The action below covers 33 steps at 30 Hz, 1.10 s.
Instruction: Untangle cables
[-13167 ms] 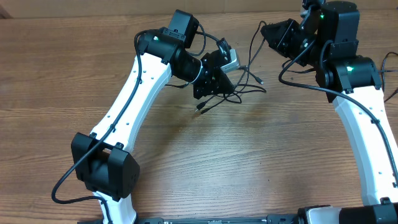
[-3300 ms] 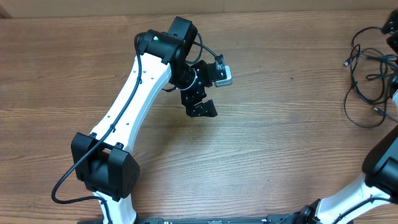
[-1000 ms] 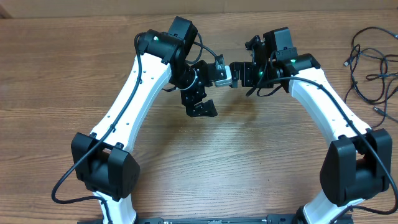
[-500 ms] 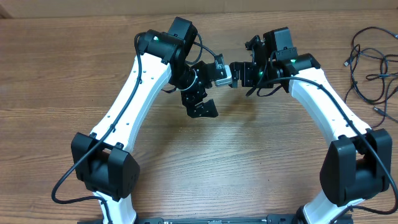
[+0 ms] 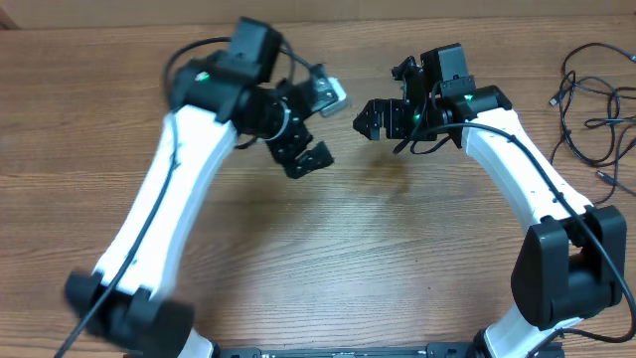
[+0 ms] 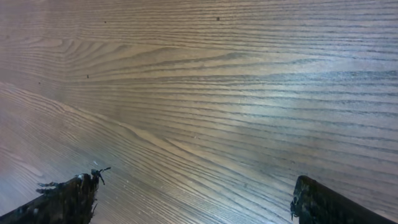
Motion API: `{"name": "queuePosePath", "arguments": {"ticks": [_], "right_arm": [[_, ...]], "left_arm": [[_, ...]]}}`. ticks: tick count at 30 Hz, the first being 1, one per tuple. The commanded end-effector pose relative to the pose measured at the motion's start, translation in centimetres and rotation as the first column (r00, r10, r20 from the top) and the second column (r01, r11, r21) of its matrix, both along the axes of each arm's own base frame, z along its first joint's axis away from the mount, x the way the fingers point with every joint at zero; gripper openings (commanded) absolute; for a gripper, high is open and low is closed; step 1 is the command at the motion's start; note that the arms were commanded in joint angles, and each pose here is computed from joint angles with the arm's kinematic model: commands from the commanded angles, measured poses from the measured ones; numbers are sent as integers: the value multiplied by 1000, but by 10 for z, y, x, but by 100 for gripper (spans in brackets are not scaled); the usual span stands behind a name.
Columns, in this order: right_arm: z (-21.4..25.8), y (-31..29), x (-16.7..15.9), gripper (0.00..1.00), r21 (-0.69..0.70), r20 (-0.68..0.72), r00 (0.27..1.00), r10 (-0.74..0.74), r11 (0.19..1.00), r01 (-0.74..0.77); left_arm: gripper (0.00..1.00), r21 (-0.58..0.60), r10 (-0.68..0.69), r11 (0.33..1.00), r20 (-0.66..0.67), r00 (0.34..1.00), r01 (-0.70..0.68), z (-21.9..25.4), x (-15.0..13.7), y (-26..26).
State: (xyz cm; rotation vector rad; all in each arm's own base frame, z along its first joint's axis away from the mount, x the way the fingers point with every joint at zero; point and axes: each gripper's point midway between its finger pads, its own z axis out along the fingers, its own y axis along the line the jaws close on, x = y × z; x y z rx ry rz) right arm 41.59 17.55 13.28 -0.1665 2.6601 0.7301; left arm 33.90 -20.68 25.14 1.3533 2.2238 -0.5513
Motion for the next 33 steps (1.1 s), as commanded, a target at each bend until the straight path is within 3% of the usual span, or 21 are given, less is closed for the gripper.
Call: {"name": "queuePosePath", "arguments": {"ticks": [1, 6, 13, 24, 33], "right_arm": [[10, 1, 2, 100, 8, 31, 999, 9, 1000, -9], [10, 1, 2, 100, 8, 31, 999, 9, 1000, -9], [10, 1, 2, 100, 8, 31, 999, 9, 1000, -9], [10, 1, 2, 100, 8, 31, 999, 9, 1000, -9], [10, 1, 2, 100, 8, 31, 999, 9, 1000, -10]], "left_arm": [[100, -16, 61, 998, 132, 989, -60, 22, -22, 21], [100, -49, 216, 976, 265, 940, -210, 20, -44, 49], [100, -332, 480, 869, 383, 789, -368, 12, -66, 86], [100, -596, 580, 784, 604, 546, -174, 34, -90, 100], [100, -665, 655, 741, 685, 319, -96, 31, -108, 126]]}}
